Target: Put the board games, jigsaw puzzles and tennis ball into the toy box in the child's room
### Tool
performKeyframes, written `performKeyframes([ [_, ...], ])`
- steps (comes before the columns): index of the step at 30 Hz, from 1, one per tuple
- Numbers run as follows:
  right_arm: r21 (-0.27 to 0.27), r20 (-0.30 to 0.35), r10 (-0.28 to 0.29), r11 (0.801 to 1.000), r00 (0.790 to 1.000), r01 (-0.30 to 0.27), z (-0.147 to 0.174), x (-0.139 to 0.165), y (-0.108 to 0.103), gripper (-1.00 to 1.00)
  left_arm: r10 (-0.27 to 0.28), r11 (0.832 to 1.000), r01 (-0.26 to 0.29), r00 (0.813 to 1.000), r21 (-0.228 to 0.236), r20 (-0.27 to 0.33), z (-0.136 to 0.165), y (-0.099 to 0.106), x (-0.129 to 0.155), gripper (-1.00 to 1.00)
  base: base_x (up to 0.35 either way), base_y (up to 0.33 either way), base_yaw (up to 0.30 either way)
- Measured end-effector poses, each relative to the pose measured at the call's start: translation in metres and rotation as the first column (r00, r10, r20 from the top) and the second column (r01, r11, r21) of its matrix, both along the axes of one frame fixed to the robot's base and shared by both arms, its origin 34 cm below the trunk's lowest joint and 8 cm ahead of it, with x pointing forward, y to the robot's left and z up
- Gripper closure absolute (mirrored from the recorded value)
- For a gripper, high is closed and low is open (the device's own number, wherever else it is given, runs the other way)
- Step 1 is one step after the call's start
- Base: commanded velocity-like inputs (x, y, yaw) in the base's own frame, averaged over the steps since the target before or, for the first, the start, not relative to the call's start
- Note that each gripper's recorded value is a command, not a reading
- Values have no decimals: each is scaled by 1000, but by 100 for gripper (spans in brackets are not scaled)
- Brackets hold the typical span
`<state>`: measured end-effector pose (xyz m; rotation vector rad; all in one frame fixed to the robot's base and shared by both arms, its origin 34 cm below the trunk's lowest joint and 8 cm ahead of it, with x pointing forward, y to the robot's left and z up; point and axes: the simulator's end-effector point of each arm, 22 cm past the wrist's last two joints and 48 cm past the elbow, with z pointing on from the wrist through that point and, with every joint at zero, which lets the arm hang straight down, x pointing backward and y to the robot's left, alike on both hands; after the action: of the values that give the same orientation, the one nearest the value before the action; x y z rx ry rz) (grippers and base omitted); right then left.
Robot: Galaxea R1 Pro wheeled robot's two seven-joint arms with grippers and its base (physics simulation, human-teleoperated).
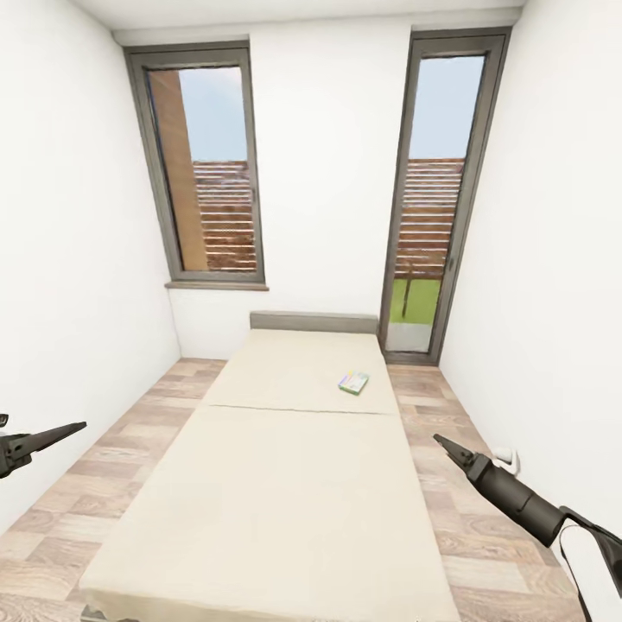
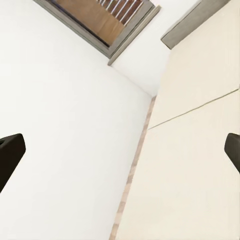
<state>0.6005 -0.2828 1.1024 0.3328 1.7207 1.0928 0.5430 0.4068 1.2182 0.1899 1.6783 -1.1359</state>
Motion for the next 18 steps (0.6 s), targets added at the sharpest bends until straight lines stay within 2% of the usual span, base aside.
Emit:
performKeyframes([
  [3, -11, 32, 5, 1000, 999, -5, 13, -1, 3, -100, 0, 1000, 0, 1000, 0, -1, 0, 0, 0, -100, 0, 0, -24],
  [11, -19, 51, 9, 1000, 999, -8, 19, -2, 6, -100, 0, 1000, 0, 1000, 0, -1, 0, 0, 0, -100, 0, -21, -6],
  [18, -21, 52, 6, 1000, 999, -5, 19, -3, 5, -100, 0, 1000, 0, 1000, 0, -1, 0, 0, 0, -100, 0, -163, -1],
])
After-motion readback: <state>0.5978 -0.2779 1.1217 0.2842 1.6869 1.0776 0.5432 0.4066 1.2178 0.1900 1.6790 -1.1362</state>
